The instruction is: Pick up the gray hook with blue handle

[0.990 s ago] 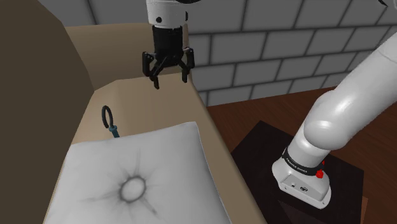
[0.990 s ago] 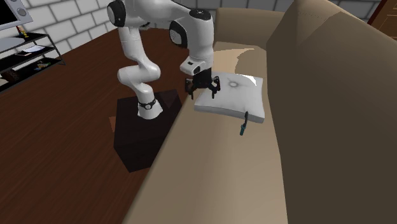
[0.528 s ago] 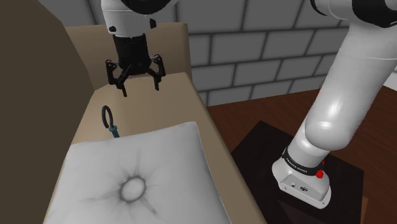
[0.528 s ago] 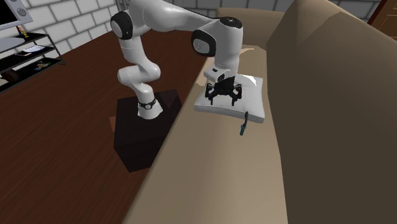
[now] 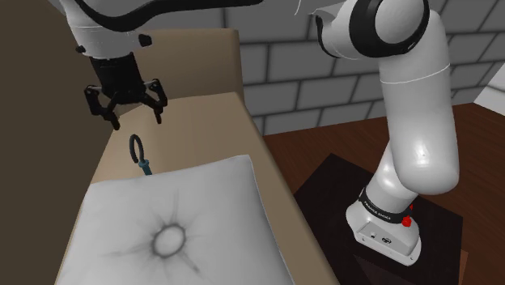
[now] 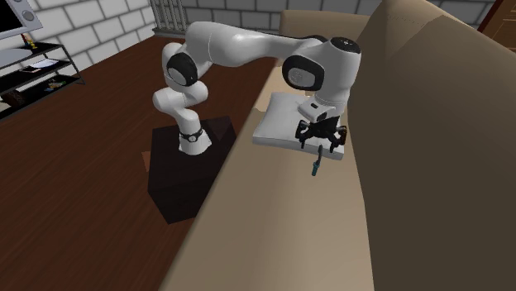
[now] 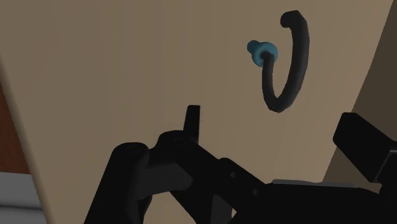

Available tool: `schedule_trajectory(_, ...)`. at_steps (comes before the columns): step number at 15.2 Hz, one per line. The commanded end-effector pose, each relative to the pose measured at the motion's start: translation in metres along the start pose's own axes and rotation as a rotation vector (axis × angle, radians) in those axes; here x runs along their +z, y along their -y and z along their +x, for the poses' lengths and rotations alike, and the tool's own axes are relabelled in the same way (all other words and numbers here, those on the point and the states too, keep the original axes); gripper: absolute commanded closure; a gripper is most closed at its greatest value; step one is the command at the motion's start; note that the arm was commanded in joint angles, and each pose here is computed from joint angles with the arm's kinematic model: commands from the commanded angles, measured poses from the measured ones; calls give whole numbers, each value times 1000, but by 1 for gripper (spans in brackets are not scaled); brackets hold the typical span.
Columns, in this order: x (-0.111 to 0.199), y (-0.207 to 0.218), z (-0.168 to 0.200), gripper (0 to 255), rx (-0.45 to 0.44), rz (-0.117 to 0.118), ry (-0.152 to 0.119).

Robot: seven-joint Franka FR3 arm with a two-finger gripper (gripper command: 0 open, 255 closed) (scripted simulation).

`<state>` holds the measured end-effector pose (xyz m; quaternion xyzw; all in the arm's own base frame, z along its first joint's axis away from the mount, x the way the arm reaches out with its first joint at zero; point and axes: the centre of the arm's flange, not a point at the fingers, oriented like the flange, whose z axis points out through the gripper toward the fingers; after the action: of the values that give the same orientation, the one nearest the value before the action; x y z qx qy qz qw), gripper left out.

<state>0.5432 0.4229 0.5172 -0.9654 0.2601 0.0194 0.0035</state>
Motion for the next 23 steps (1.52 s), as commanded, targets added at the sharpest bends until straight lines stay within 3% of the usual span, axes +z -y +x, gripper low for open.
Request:
schedule_trajectory(1,7,19,4,0,27,-6,-1)
schedule_trajectory(10,47,19,5,0,27,-6,-1)
schedule_trajectory(11,48,19,5,255,27,-6,-1)
schedule_trajectory(20,47,19,5,255,27,-6,-1)
schedule_trajectory(23,32,19,5,255,27,-6,-1)
